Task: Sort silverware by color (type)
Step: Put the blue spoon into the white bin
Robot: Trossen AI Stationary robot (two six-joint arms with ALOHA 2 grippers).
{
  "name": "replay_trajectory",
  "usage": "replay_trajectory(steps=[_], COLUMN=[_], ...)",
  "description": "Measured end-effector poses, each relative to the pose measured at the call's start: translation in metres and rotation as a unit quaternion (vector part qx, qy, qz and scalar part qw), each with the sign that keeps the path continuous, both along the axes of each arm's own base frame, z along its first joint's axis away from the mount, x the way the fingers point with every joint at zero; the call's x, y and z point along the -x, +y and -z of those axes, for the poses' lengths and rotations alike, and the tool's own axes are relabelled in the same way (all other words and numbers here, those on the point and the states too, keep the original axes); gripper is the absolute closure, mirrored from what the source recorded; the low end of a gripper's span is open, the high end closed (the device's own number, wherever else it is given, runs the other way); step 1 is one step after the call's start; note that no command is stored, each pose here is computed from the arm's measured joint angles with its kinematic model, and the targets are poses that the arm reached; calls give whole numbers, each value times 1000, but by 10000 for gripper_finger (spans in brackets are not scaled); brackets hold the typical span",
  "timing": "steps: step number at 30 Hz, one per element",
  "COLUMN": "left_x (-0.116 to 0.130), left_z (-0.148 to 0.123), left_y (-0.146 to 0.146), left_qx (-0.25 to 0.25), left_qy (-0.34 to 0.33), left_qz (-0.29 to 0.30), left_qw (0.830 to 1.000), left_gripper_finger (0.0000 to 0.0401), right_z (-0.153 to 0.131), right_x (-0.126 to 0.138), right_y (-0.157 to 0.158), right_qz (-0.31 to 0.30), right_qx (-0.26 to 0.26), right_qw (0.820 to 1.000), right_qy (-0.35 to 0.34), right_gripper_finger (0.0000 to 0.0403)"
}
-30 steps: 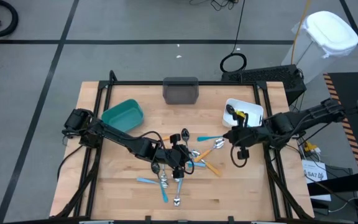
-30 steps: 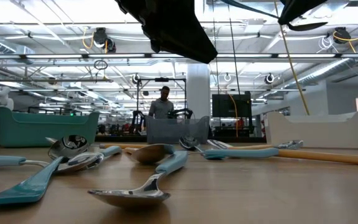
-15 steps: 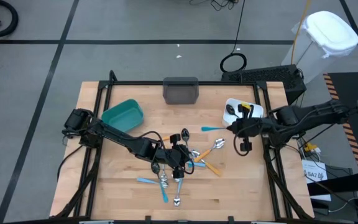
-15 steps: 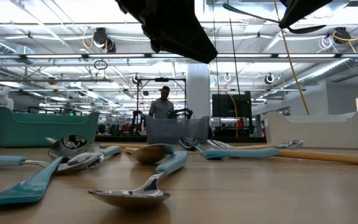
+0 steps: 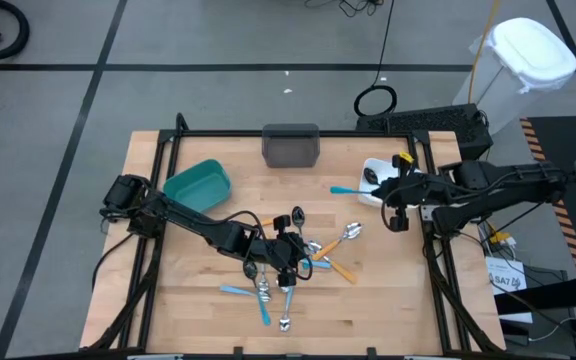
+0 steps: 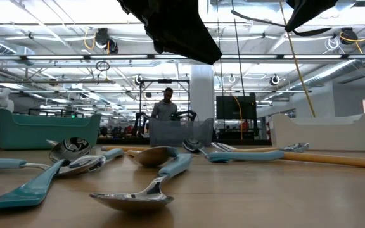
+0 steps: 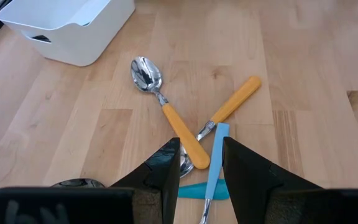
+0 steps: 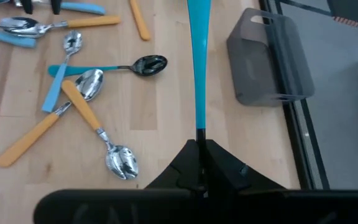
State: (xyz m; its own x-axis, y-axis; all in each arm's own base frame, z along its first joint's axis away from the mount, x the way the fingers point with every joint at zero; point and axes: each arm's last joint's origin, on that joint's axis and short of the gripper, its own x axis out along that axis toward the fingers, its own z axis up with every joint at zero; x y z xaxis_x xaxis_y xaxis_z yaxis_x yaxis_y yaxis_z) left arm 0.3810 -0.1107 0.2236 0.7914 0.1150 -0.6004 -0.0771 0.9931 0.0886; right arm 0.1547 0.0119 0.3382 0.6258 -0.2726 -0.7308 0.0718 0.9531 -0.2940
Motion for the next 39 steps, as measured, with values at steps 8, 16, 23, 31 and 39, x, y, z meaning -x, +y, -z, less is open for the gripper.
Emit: replay_trajectory(steps=[8, 16, 23, 31, 39], left_x=[0, 0, 0, 0, 0], left_z=[0, 0, 0, 0, 0], left_y=[0, 0, 0, 0, 0], left_qx=[0, 0, 0, 0, 0], left_qy=[0, 0, 0, 0, 0], left_qz=[0, 0, 0, 0, 0], left_qw=[1000, 1000, 1000, 1000, 1000], left_gripper_finger=[281, 281, 281, 281, 281], right_z=[1, 4, 5, 6, 8], right_x=[3, 7, 9, 12, 16], right_y=[-7, -11, -12, -14, -14], right_qz=[26, 67, 85, 122, 155], right_qx=[-2, 7, 0, 17, 3], right_qw=[1000, 997, 996, 992, 987], right_qy=[9, 27, 30, 33, 43], right_gripper_finger=[395, 395, 395, 395, 395])
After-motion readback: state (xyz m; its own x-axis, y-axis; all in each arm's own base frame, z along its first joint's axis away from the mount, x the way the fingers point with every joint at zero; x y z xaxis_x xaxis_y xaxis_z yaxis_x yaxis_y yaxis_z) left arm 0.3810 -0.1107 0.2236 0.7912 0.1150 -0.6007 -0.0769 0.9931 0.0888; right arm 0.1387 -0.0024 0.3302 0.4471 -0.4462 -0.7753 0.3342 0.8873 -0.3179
